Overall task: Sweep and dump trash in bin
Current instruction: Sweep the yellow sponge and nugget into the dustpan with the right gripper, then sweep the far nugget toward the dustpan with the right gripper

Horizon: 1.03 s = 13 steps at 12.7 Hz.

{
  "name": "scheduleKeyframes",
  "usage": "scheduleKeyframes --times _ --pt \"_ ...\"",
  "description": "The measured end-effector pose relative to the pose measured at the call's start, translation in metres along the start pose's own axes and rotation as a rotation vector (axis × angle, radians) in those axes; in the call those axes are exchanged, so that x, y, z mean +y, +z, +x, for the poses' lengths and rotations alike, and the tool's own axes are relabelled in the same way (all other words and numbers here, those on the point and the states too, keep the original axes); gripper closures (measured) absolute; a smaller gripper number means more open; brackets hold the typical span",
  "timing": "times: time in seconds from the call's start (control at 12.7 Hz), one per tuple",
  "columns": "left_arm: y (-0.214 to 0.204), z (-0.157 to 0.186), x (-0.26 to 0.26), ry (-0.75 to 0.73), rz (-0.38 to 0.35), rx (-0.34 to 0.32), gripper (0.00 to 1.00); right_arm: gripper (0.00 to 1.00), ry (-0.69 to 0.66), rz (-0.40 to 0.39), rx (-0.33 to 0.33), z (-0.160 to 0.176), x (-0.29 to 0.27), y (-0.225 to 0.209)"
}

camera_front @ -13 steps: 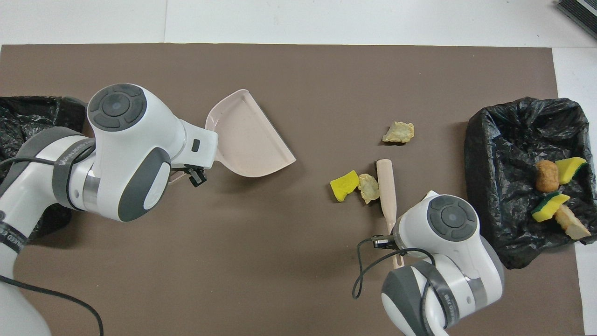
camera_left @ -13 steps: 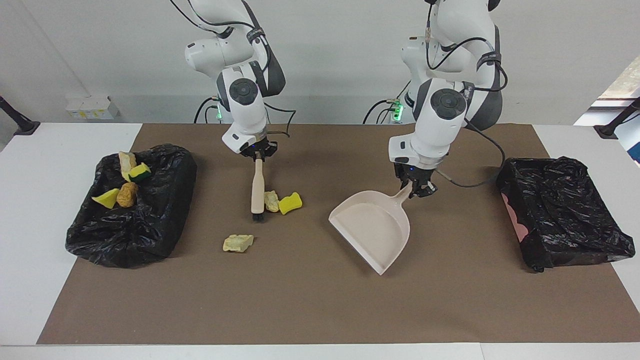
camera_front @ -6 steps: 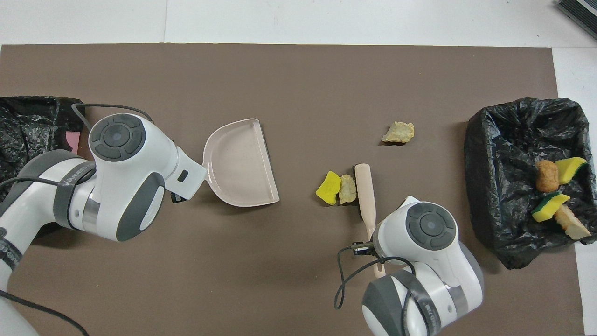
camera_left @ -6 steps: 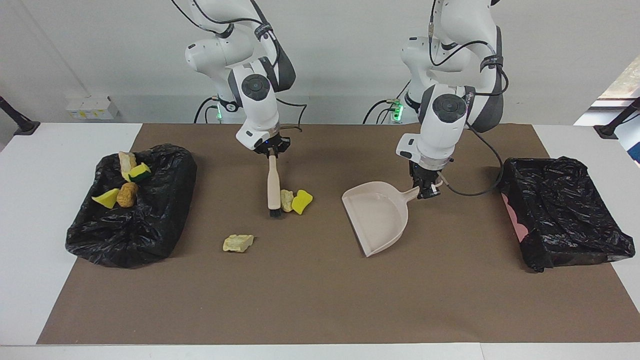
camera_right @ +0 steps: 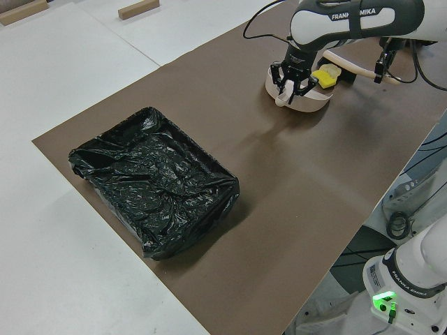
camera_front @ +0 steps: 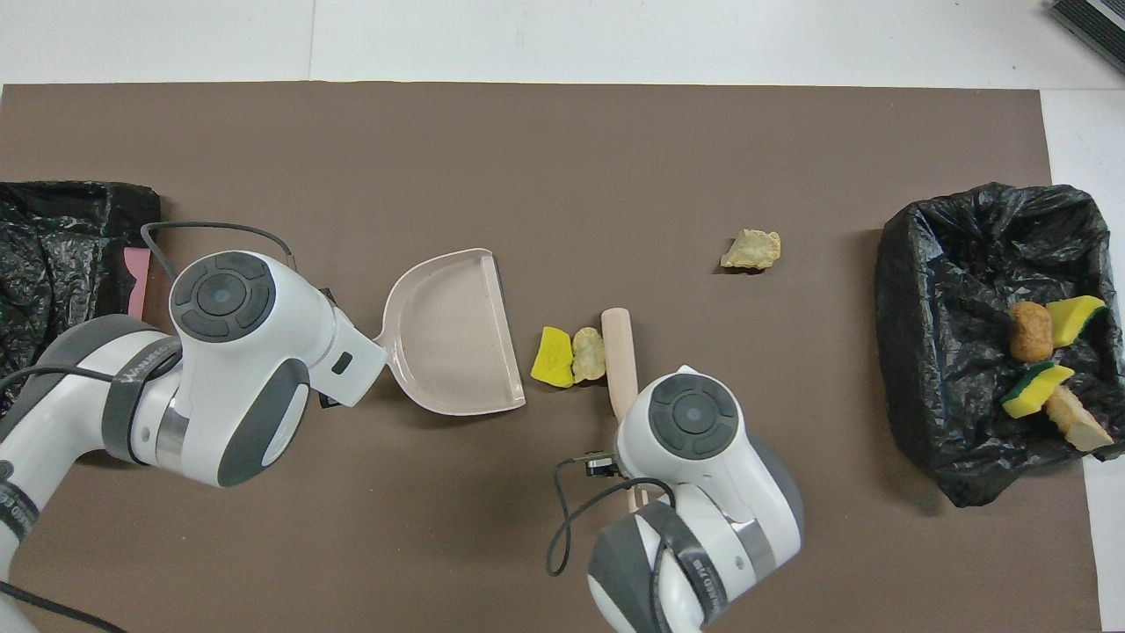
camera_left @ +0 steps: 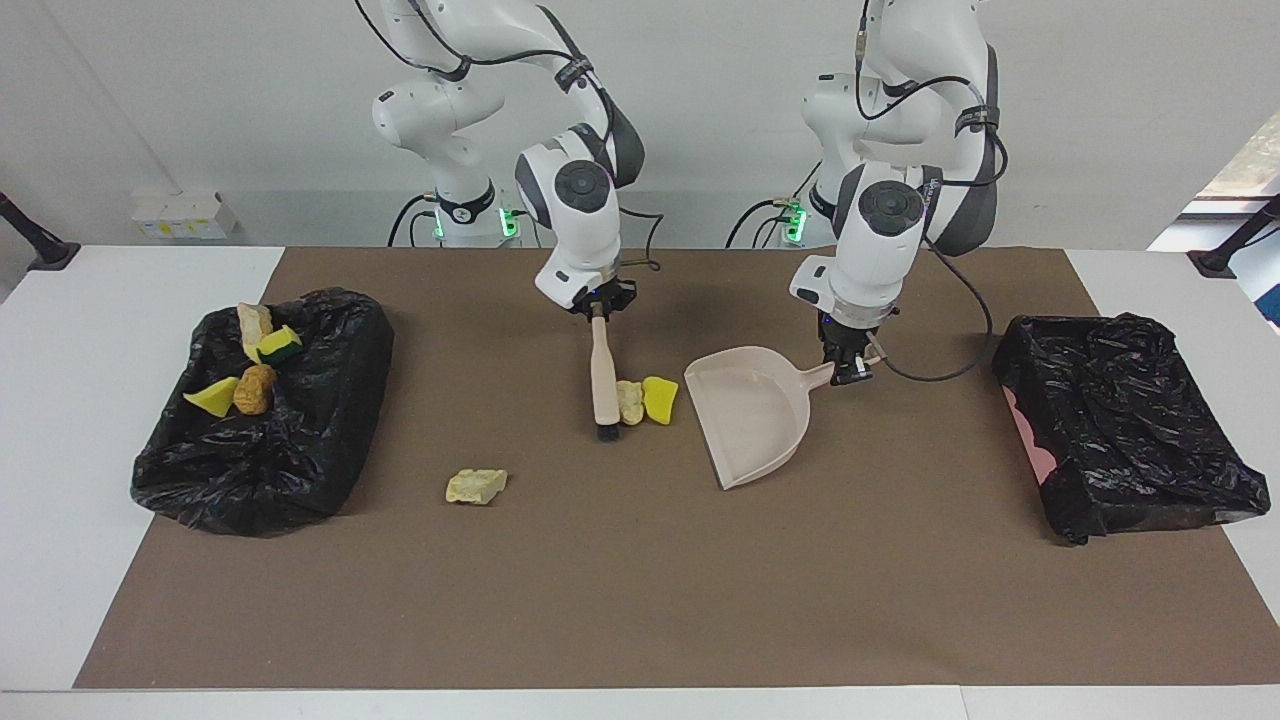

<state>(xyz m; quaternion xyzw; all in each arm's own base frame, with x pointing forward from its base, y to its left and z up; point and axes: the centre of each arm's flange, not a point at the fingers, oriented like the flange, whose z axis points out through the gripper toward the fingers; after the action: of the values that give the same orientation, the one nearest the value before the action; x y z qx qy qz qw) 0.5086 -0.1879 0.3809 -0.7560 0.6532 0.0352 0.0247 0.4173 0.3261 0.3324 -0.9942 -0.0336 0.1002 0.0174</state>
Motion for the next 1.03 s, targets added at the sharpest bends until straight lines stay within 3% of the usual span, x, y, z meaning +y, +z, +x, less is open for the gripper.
scheduleKeyframes --times 0.39,0.55,0.71,1.03 --pt "0.000 -0.003 0.002 -0.002 0.002 0.001 0.68 0.74 0.005 0.201 0.001 0.004 -0.089 -0.030" --pt "0.000 -0.003 0.002 -0.002 0.002 0.001 0.68 0.74 0.006 0.219 0.008 0.008 -0.094 -0.042" --pt "0.000 -0.003 0.002 -0.002 0.002 0.001 0.68 0.74 0.034 0.175 0.003 0.030 -0.063 -0.054" --pt "0.000 -0.006 0.000 -0.010 0.004 0.003 0.68 0.74 0.080 -0.007 0.062 0.082 0.030 -0.081"
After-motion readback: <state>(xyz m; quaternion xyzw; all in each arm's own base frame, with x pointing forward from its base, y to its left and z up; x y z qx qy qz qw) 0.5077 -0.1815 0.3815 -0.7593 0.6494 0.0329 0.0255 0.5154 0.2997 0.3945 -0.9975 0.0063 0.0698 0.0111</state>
